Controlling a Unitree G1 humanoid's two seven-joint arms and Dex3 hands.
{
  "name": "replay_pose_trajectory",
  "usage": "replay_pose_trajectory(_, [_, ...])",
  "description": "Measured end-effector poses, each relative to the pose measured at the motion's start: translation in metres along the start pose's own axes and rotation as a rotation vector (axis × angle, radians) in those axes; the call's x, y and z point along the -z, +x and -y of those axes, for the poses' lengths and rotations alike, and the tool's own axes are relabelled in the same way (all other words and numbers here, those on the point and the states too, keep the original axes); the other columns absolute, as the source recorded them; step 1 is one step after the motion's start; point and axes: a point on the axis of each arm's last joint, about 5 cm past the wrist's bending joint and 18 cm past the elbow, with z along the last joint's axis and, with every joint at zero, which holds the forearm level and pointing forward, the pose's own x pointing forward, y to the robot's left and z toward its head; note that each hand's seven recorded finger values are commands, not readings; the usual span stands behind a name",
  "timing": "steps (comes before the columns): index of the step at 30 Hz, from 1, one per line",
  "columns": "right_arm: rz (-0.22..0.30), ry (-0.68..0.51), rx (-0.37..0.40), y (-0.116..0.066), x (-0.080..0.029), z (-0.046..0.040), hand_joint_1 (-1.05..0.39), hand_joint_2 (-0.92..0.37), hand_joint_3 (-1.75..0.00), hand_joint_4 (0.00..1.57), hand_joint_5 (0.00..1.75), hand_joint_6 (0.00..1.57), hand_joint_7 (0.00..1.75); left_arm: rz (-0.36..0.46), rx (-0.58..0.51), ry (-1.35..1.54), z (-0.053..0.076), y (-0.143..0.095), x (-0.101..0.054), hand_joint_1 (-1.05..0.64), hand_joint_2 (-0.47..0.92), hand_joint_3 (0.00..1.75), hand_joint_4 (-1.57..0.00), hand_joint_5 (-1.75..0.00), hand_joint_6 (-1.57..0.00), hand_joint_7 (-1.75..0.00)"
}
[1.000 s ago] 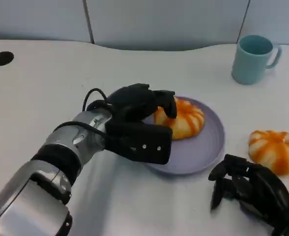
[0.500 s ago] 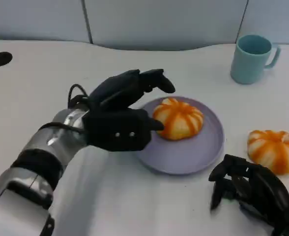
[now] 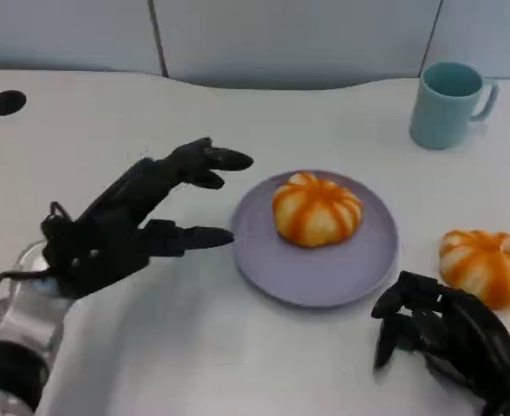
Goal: Grasp the bread from the table and place it into the plate.
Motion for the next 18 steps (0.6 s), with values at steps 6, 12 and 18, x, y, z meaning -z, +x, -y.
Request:
replay_pose_trajectory(6, [-0.001, -0.005, 0.002, 0.0, 0.0, 0.0003, -0.52, -0.92, -0.25, 0.66, 1.61, 0.68, 1.21, 0.035, -0.128, -0.261, 0.009, -0.038, 0.012, -0.7, 0.92, 0.23, -0.27, -0.96, -0.41, -0.27])
replay_pose_trajectory(12, [-0.002, -0.011, 0.005, 0.0, 0.0, 0.0009, -0.51, -0.92, -0.25, 0.67, 1.59, 0.69, 1.19, 0.062, -0.262, -0.527, 0.03, -0.071, 0.019, -0.65, 0.92, 0.26, -0.37, -0.94, -0.49, -0.24])
replay_pose_trajectory(18, [-0.002, -0.011, 0.005, 0.0, 0.001, 0.0009, -0.53, -0.92, -0.25, 0.68, 1.59, 0.7, 1.2, 0.078, -0.35, -0.847, 0.047, -0.088, 0.014, -0.61, 0.92, 0.25, -0.43, -1.04, -0.63, -0.27])
